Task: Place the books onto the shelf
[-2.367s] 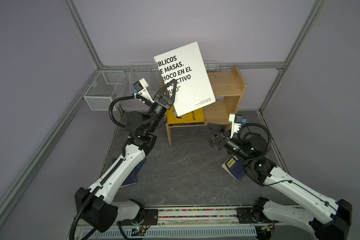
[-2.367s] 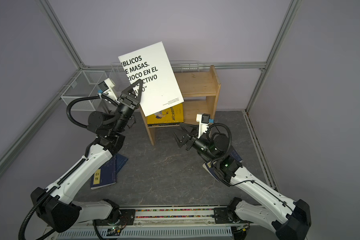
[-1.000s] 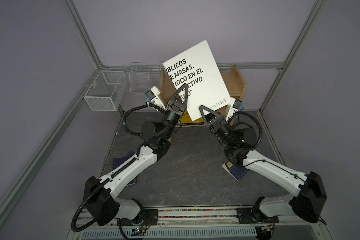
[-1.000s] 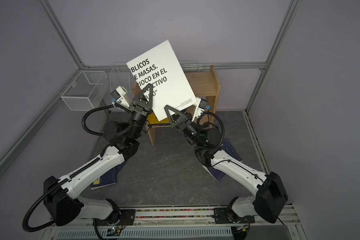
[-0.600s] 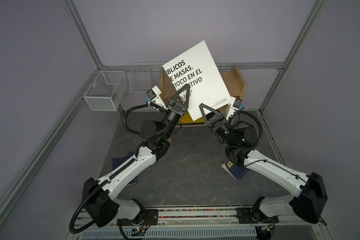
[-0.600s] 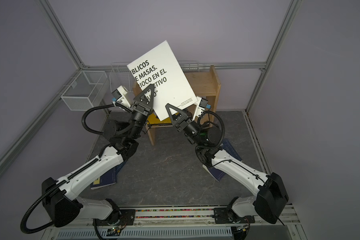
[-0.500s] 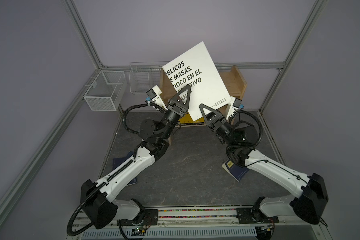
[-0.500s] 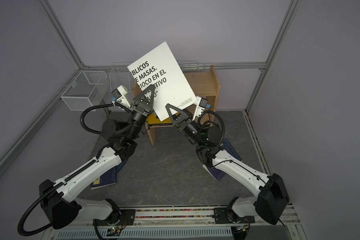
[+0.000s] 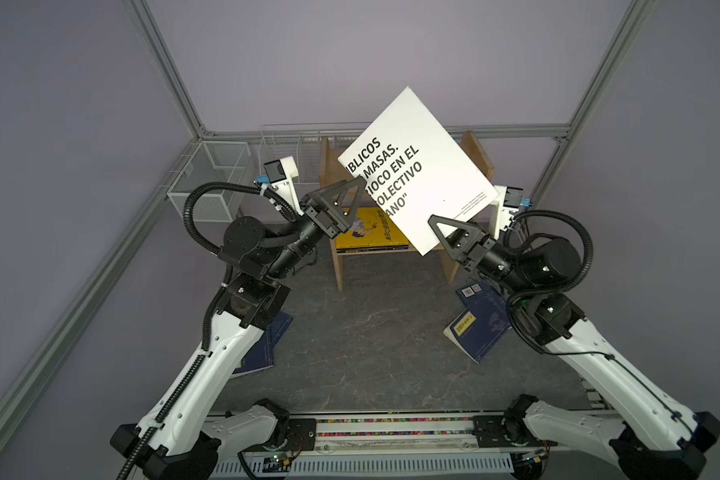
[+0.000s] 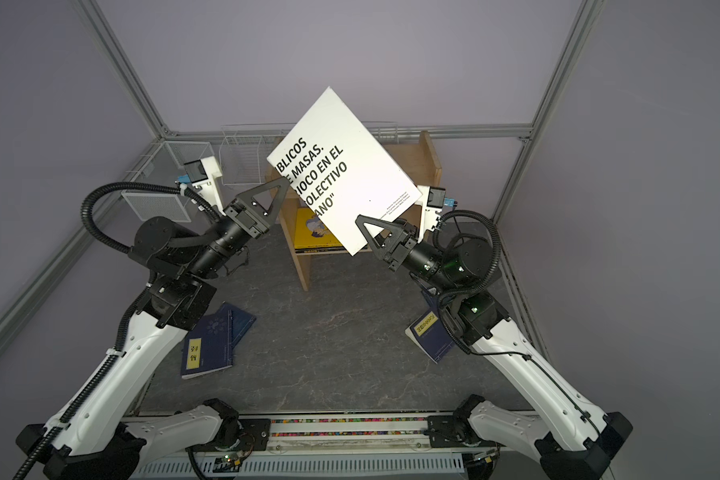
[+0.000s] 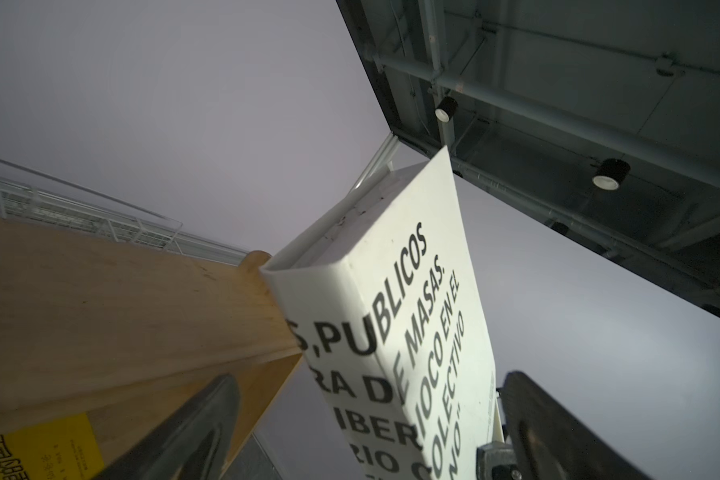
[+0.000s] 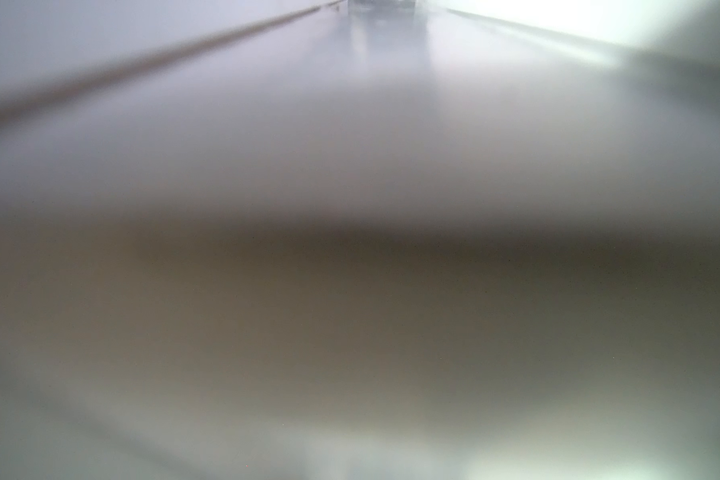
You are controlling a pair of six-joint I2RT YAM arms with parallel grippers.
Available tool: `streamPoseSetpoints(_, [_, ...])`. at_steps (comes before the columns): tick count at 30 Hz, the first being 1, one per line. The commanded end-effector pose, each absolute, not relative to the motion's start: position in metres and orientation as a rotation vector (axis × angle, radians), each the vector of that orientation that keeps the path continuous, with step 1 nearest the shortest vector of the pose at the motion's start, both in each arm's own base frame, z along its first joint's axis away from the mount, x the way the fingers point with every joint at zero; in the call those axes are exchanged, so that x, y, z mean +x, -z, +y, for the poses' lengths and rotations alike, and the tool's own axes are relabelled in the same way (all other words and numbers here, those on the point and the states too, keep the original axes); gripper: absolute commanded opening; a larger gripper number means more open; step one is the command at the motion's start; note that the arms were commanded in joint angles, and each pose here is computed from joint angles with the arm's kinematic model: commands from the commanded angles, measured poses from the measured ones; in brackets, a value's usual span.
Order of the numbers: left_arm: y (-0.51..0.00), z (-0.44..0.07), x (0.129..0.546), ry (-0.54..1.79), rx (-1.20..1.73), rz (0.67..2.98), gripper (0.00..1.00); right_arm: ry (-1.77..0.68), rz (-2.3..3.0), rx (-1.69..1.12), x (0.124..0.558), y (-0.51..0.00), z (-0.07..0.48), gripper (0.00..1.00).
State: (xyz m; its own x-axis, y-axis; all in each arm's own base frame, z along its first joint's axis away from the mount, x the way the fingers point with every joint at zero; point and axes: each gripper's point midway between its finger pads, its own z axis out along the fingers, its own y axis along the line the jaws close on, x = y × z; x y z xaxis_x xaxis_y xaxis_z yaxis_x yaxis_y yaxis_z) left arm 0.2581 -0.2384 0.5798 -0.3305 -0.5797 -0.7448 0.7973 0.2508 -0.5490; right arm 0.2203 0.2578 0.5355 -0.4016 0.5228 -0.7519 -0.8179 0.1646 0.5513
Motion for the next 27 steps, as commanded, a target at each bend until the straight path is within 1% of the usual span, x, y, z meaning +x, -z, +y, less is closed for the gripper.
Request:
streamPoseSetpoints(1, [-0.56, -0.264, 0.243, 1.529, 0.41, 1.386, 0.99, -1.472, 1.37, -0.363, 0.213, -0.53, 0.255, 0.37])
streamPoseSetpoints(5, [-0.556, -0.269, 0.245, 1.598, 0.415, 1.348, 0.99, -1.484, 1.366, -0.348, 0.21, -0.53, 0.252, 0.37])
streamPoseSetpoints(8, [-0.549, -0.276, 0.252, 1.621, 0.408, 1.37, 0.99, -1.5, 1.356, -0.344, 0.21, -0.53, 0.252, 0.37])
streamPoseSetpoints(11, [-0.551, -0.28, 0.252, 1.68, 0.422, 1.338, 0.96, -1.521, 1.372, -0.357, 0.211, -0.529, 0.257, 0.37])
streamPoseSetpoints(12, [-0.553, -0.281, 0.251, 1.702, 0.425, 1.32, 0.94, -1.528, 1.376, -0.363, 0.212, -0.528, 0.259, 0.37])
streamPoseSetpoints(16, [-0.551, -0.281, 0.251, 1.762, 0.407, 1.278, 0.8, -1.534, 1.4, -0.351, 0.219, -0.524, 0.264, 0.37])
streamPoseSetpoints(20, [-0.542, -0.274, 0.256, 1.758, 0.327, 1.272, 0.68, -1.505, 1.428, -0.309, 0.229, -0.517, 0.263, 0.38])
streamPoseSetpoints(22, [-0.535, -0.268, 0.261, 1.743, 0.268, 1.273, 0.61, -1.481, 1.452, -0.275, 0.236, -0.511, 0.261, 0.4])
streamPoseSetpoints(25, [-0.524, -0.254, 0.268, 1.703, 0.144, 1.267, 0.48, -1.436, 1.493, -0.212, 0.248, -0.5, 0.259, 0.48])
streamPoseSetpoints(27, [-0.514, -0.244, 0.272, 1.673, 0.059, 1.263, 0.44, -1.406, 1.52, -0.171, 0.257, -0.49, 0.258, 0.58])
